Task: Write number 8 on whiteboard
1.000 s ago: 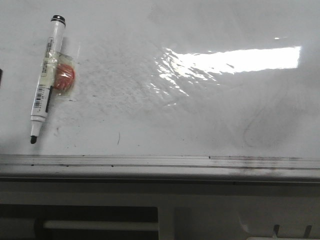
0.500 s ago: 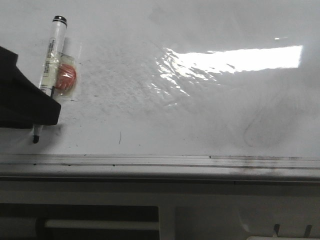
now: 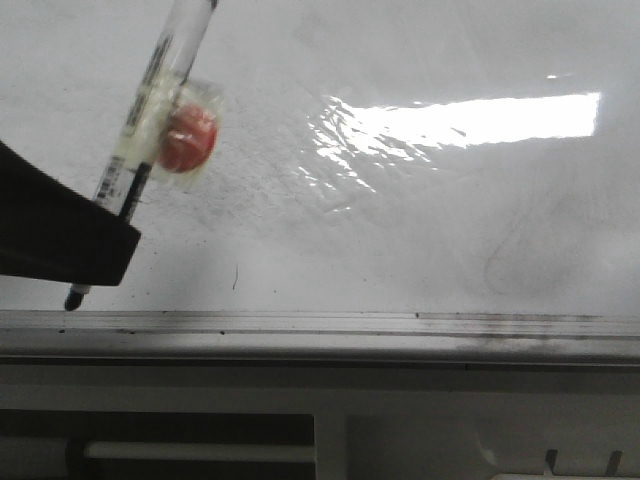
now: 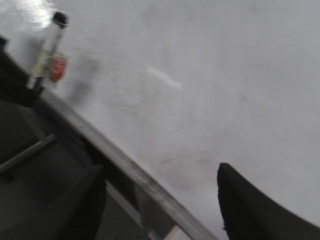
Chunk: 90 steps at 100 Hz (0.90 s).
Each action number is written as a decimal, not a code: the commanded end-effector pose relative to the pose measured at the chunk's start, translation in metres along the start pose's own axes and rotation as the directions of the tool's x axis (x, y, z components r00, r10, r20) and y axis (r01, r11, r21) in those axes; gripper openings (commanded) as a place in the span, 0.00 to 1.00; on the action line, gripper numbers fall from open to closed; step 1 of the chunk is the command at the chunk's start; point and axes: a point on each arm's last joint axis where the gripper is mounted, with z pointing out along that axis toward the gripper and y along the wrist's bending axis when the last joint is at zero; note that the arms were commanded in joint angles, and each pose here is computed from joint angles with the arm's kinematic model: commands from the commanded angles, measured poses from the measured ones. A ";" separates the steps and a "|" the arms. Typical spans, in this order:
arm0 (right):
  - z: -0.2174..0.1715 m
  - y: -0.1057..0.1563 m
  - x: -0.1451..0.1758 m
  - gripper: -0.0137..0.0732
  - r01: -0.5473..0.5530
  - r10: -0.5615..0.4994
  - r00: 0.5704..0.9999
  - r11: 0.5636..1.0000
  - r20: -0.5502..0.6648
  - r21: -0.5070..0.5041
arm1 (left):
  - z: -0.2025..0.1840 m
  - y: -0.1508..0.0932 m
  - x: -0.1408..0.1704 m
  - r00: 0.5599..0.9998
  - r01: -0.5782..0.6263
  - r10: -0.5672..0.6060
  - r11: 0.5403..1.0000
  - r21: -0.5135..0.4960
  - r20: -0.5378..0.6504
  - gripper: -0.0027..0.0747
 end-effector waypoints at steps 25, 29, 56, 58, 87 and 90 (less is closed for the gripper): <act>0.037 0.026 -0.039 0.64 0.144 -0.098 0.986 0.913 0.137 -0.381 | -0.016 -0.040 -0.025 0.943 -0.272 0.180 0.902 0.335 0.281 0.01; 0.043 0.027 -0.041 0.64 0.142 -0.096 0.986 0.906 0.135 -0.399 | -0.017 -0.042 -0.024 0.942 -0.277 0.182 0.895 0.349 0.281 0.01; 0.077 0.041 -0.063 0.64 0.178 -0.087 0.977 0.842 0.196 -0.510 | -0.018 -0.044 -0.024 0.942 -0.284 0.183 0.881 0.377 0.281 0.01; 0.080 0.041 -0.064 0.64 0.178 -0.089 0.977 0.841 0.194 -0.511 | -0.018 -0.044 -0.024 0.942 -0.284 0.183 0.881 0.378 0.281 0.01; 0.107 0.046 -0.072 0.52 0.149 -0.081 0.986 0.823 0.146 -0.548 | -0.018 -0.045 -0.023 0.942 -0.286 0.183 0.876 0.388 0.282 0.01; 0.108 0.046 -0.072 0.45 0.147 -0.081 0.987 0.823 0.142 -0.549 | -0.018 -0.045 -0.023 0.942 -0.286 0.183 0.876 0.388 0.282 0.01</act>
